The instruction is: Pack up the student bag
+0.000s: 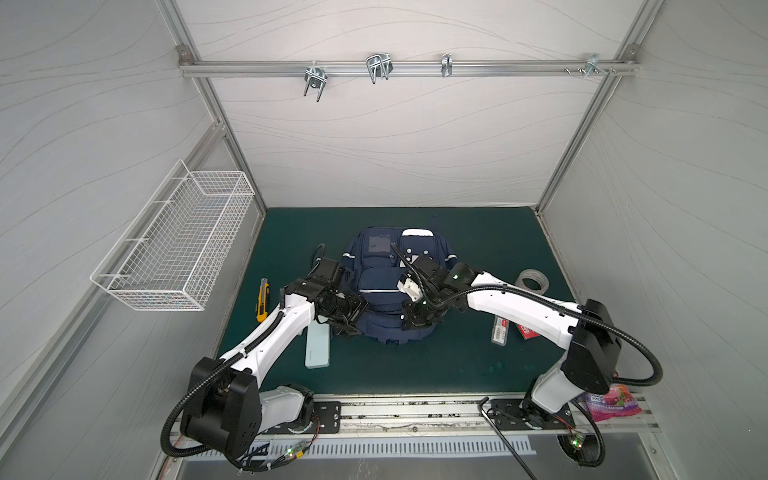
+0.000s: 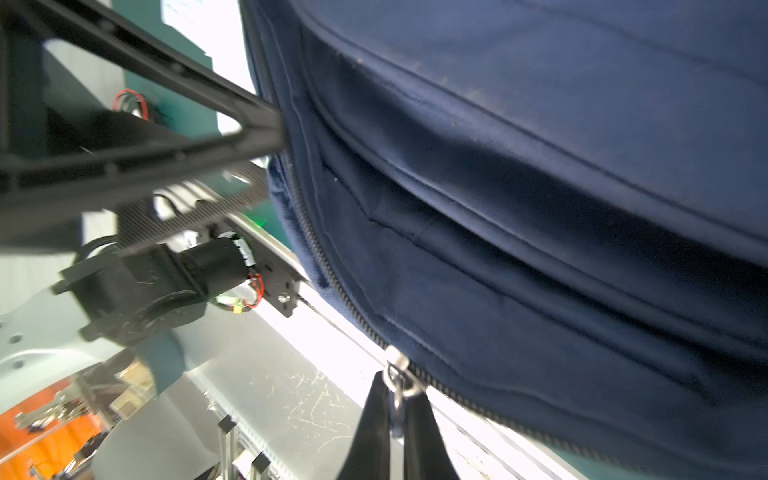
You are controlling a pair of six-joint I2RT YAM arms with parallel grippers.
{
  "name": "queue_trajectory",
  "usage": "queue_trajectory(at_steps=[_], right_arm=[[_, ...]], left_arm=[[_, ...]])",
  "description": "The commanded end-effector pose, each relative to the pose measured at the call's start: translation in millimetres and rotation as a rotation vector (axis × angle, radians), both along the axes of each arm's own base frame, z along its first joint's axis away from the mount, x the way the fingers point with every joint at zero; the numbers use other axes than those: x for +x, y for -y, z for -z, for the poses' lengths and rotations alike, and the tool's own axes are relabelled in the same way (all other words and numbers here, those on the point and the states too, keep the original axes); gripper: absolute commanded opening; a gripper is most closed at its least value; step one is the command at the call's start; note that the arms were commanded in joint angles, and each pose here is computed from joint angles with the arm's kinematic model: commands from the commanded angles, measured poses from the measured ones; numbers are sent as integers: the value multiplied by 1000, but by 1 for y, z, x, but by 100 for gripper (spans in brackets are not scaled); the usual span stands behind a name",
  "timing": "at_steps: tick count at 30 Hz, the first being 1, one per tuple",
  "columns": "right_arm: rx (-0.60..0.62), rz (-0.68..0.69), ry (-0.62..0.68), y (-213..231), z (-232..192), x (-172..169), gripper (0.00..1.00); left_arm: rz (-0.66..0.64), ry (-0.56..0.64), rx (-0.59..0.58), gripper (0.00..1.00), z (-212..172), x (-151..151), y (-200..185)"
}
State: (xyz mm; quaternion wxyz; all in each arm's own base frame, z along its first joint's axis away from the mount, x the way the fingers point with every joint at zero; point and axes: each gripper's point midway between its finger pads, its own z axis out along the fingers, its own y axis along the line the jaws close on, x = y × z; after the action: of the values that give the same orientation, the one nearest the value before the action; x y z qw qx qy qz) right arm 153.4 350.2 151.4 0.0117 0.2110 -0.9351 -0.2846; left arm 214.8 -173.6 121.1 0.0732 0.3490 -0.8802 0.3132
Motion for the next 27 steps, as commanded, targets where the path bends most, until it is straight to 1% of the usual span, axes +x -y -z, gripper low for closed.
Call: queue_trajectory(at_steps=[1, 3, 6, 10, 12, 14, 17, 21, 24, 27], right_arm=[[101, -35, -2, -19, -23, 0, 0], [85, -32, -13, -16, -24, -2, 0], [63, -33, -45, -11, -26, -9, 0], [40, -31, -114, -6, -25, -22, 0], [17, -31, -148, -2, -22, -29, 0], [-19, -26, -148, 6, -18, -31, 0], [-72, -12, -131, 20, -12, -31, 0], [-142, 9, -105, 45, -6, -25, 0], [-181, 64, -104, 69, -1, -14, 0], [-213, 111, -90, 92, 5, -2, 0]], left_arm=[[-40, 30, -90, 77, -24, 18, 25], [-54, 41, -107, 76, -25, 23, 31], [-61, 41, -92, 72, -22, 26, 34], [-55, 33, -104, 56, -14, 32, 43], [-46, 26, -102, 33, -9, 34, 46], [-36, 28, -85, 20, -7, 36, 45], [-16, 34, -23, 0, -3, 35, 37], [32, 54, 88, 0, 0, 32, 20], [65, 77, 187, 0, 2, 31, 1], [73, 102, 251, 0, 3, 33, -18]])
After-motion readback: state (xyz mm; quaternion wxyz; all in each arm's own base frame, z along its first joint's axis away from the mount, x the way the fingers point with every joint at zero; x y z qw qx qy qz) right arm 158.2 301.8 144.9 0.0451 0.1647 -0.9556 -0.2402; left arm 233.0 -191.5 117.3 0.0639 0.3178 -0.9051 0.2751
